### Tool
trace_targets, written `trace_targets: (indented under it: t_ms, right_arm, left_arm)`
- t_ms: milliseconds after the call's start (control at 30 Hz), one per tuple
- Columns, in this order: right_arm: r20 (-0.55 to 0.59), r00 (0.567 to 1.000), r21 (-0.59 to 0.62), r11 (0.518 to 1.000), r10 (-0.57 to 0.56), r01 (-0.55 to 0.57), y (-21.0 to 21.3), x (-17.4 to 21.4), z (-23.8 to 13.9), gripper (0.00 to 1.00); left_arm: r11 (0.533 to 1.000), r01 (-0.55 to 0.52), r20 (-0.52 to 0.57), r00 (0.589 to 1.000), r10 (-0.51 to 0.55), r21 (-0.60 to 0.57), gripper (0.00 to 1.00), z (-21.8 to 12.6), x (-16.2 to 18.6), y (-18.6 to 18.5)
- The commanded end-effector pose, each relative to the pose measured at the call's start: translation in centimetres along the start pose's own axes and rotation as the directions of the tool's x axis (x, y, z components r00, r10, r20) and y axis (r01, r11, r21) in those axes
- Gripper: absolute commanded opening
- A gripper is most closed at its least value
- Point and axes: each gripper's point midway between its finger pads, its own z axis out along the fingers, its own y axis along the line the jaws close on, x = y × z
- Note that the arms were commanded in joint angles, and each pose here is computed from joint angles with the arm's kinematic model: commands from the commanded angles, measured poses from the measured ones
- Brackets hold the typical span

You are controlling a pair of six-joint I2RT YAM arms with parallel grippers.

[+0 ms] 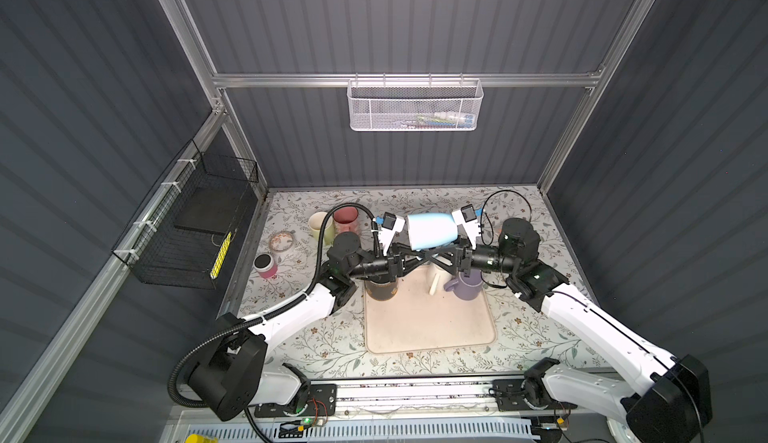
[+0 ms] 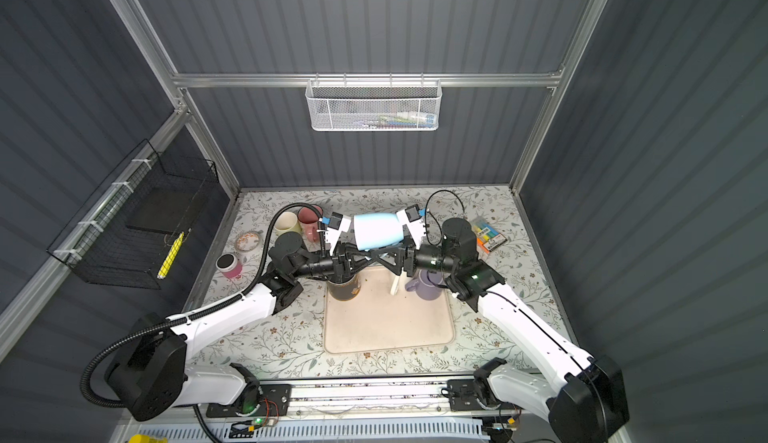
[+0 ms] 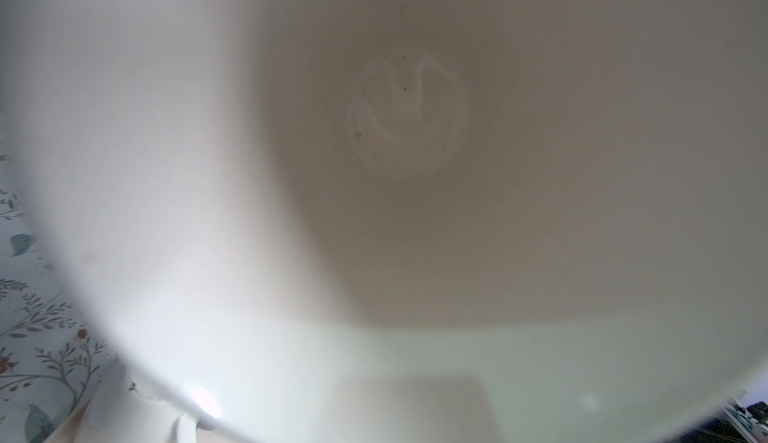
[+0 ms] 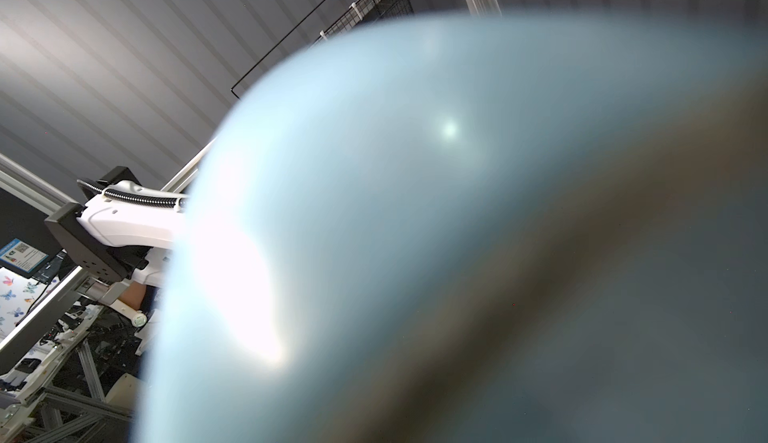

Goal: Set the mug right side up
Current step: 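Close the left gripper on the light blue mug's rim and open the right gripper, then carry blue mug toward pink mug with left gripper while right gripper nears white mug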

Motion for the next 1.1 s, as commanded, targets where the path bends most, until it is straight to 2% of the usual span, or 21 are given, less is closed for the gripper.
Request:
trace_targets:
  t_ms: [0,167,267,567,700,833,1067]
  right_arm:
    - [-0.001,1.0,-0.04,0.999,-0.03,0.03,0.9,0.1,0.1,0.6]
    - [0.002,0.999,0.007,0.999,-0.034,0.034,0.2,0.5,-0.2,0.68]
    - [0.004,1.0,0.048,0.999,-0.024,0.024,-0.4,0.8,-0.4,0.69]
    - [0.038,0.998,0.299,0.953,0.044,-0.053,-5.0,1.4,-1.8,0.69]
    - [0.039,0.997,0.37,0.926,0.062,-0.072,-6.4,1.8,-2.3,0.69]
    - [0.025,0.996,0.417,0.905,0.082,-0.085,-7.4,2.5,-2.6,0.69]
    - [0.011,0.995,0.452,0.887,0.097,-0.092,-8.0,3.3,-3.1,0.69]
  left_arm:
    - [0.995,-0.057,0.037,0.997,0.06,-0.078,0.0,-0.5,-0.7,0.6]
    - [0.987,-0.07,0.042,0.996,0.077,-0.143,0.0,-0.9,-1.0,1.3]
    - [0.977,-0.082,0.028,0.996,0.089,-0.196,0.0,-1.2,-1.1,1.8]
    - [0.913,-0.098,-0.024,0.995,0.097,-0.396,0.0,-2.2,-1.7,4.6]
    - [0.872,-0.098,-0.052,0.995,0.083,-0.479,0.0,-2.6,-1.8,6.2]
    - [0.807,-0.119,-0.089,0.993,0.083,-0.579,0.0,-3.4,-2.5,7.8]
    - [0.709,-0.161,-0.177,0.983,0.052,-0.687,0.0,-3.9,-3.5,9.9]
